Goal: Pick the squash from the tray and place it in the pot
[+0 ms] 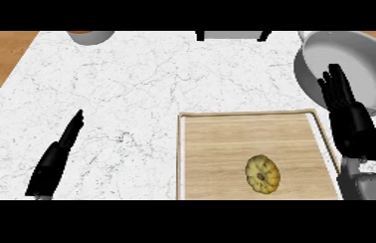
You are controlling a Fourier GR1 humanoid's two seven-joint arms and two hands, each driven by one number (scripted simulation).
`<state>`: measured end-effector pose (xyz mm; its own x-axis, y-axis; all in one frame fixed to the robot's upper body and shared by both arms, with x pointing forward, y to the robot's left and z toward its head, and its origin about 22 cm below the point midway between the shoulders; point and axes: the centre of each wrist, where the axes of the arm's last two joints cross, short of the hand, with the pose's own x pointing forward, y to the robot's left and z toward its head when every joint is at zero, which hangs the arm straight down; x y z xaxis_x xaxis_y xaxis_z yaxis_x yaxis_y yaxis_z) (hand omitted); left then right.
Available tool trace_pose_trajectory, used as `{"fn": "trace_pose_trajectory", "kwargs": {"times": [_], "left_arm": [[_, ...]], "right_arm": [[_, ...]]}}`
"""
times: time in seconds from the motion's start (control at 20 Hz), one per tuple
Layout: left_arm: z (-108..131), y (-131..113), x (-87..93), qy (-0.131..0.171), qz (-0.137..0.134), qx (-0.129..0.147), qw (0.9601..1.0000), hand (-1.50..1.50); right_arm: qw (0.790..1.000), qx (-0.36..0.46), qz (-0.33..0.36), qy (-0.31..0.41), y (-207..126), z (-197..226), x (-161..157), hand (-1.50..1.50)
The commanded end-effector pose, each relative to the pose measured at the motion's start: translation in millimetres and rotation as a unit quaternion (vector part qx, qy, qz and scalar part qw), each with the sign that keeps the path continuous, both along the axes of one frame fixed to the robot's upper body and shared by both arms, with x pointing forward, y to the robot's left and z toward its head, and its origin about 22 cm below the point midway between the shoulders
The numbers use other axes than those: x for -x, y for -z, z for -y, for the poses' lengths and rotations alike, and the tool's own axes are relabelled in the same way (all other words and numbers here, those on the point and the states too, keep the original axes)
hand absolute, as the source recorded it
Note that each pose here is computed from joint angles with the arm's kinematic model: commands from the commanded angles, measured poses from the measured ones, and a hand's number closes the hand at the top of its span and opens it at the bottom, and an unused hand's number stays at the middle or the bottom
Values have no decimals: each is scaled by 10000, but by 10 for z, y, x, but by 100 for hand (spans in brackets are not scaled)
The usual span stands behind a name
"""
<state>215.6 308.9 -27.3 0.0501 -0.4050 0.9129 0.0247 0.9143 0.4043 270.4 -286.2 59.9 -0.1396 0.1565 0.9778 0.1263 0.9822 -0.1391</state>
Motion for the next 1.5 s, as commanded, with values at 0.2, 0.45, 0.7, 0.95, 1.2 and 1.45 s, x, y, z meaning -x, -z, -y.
{"fn": "trace_pose_trajectory", "kwargs": {"times": [0.2, 0.45, 0.7, 0.95, 1.2, 1.45], "left_arm": [[299, 15, -126, 455, -645, 704, 9944, 0], [559, 183, -46, 463, -1234, 1228, 9836, 0], [519, 40, -222, 503, -1304, 1418, 9800, 0], [438, -24, -321, 437, -1431, 1328, 9798, 0], [596, -7, -322, 553, -1451, 1414, 9777, 0], [608, 4, -302, 600, -1331, 1300, 9807, 0]], "right_arm": [[9130, 3277, -370, -2401, -7, -409, 253, 150], [8367, 4315, 2897, -1727, -585, -624, 326, -150], [8305, 3549, 3559, -2402, -154, -1014, 1100, -150], [8266, 4563, 2526, -2115, -377, -1128, 1504, -150], [8428, 4895, 1367, -1774, -502, -1306, 1761, -150], [8533, 4931, 514, -1617, -494, -1674, 1779, -150]]}}
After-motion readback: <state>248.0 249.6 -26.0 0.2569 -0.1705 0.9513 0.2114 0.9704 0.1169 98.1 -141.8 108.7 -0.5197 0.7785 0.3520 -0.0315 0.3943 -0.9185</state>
